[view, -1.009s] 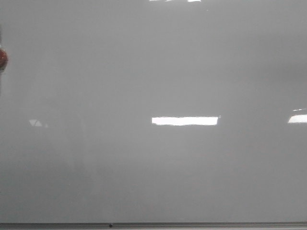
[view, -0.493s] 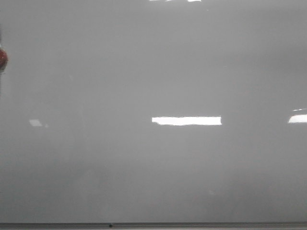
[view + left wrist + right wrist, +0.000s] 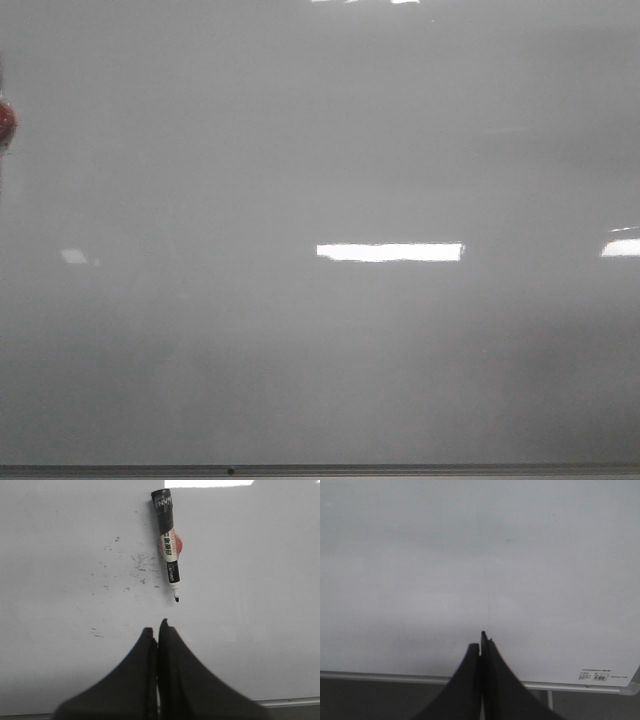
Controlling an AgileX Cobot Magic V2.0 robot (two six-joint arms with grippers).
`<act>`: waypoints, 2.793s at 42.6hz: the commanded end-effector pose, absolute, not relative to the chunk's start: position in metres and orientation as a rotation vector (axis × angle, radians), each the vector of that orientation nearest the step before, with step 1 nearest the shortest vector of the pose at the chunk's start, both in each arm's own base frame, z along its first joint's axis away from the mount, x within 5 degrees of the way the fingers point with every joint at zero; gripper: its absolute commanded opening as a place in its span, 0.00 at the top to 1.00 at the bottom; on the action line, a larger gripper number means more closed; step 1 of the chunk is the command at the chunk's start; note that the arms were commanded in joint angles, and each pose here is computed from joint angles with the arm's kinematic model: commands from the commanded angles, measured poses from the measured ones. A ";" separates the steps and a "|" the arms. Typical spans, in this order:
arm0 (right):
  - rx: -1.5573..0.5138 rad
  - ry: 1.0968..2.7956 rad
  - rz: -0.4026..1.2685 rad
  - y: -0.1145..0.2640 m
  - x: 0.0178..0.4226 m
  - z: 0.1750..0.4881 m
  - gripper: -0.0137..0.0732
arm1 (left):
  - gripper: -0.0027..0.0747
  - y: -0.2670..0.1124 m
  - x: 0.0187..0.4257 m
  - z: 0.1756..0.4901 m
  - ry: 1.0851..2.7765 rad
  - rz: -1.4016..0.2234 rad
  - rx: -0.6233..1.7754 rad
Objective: Write number 9 on whiteboard
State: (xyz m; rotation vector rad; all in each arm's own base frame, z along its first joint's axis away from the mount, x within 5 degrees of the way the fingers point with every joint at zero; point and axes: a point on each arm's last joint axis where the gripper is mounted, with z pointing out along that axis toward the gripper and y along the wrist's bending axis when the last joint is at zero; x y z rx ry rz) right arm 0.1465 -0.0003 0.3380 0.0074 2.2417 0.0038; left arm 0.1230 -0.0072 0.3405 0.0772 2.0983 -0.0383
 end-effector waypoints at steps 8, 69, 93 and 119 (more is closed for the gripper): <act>-0.110 2.178 0.050 0.008 0.150 0.349 0.87 | 0.97 -0.008 0.136 0.351 2.040 -0.042 0.073; -0.164 2.174 0.075 0.014 0.150 0.350 0.16 | 0.45 -0.028 0.297 0.268 2.168 -0.117 0.029; -0.167 2.194 0.077 0.014 0.149 0.348 0.16 | 0.76 -0.028 0.311 0.255 2.145 -0.092 0.041; -0.159 2.182 0.101 0.015 0.144 0.351 0.16 | 0.99 -0.039 0.244 0.311 2.360 -0.106 0.309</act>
